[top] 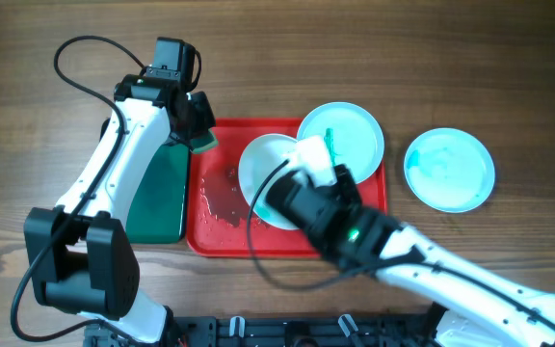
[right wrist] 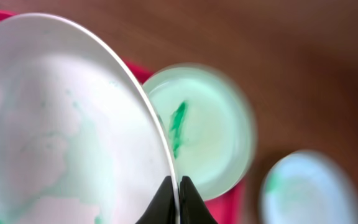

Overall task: Clean dirty plates on tray and stack at the side
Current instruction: 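Lift the plate with the right gripper and stack it on the cleaned plate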

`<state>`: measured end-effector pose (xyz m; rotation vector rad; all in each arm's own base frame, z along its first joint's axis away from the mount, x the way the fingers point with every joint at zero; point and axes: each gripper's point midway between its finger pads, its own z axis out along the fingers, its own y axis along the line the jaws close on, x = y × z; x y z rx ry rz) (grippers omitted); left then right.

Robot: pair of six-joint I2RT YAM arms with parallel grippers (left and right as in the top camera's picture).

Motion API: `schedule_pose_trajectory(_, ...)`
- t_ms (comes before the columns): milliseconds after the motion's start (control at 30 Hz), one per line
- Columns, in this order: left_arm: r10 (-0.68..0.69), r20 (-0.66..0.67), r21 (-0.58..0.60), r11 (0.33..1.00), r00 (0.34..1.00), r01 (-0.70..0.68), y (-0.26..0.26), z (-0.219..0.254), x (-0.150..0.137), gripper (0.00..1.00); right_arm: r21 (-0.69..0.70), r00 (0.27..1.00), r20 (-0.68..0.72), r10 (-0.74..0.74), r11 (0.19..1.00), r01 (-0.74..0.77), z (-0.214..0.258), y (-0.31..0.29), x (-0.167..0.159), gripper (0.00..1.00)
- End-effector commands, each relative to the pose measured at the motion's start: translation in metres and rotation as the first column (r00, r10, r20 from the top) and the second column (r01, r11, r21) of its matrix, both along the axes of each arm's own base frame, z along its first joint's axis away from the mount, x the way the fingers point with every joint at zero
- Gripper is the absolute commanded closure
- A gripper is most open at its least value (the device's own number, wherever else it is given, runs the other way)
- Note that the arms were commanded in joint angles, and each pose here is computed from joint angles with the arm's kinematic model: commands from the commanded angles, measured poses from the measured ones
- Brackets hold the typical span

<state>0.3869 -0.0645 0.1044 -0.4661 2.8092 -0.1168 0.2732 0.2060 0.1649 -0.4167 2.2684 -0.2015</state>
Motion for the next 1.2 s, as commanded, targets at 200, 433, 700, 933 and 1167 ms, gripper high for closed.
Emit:
schedule_pose_trajectory(200,-0.024,-0.032,-0.027,0.999,0.999,0.024,-0.008,0.002,-0.009,0.96,0.37,0.843,-0.443,-0.304,0.795,0.481,-0.016,-0.131,0.022,0.96)
schedule_pose_trajectory(433,-0.107,-0.025,-0.031,0.994,0.994,0.106,-0.04,0.003,-0.015,0.96,0.284,0.568,-0.51,-0.646,0.497,0.82,-0.047,-0.279,0.004,0.96)
schedule_pose_trajectory(700,-0.179,-0.021,-0.031,0.984,0.984,0.178,-0.067,0.003,-0.022,0.96,0.186,0.359,-0.576,-0.734,0.31,0.932,-0.1,-0.342,-0.022,0.96)
schedule_pose_trajectory(933,-0.185,-0.013,-0.033,0.982,0.983,0.185,-0.07,0.004,-0.021,0.96,0.146,0.326,-0.659,-0.678,0.31,0.939,-0.126,-0.332,-0.024,0.58)
schedule_pose_trajectory(1167,-0.185,-0.009,-0.033,0.982,0.983,0.185,-0.071,0.004,-0.02,0.96,0.415,0.608,-0.685,-0.402,0.47,0.779,-0.077,-0.274,-0.004,0.54)
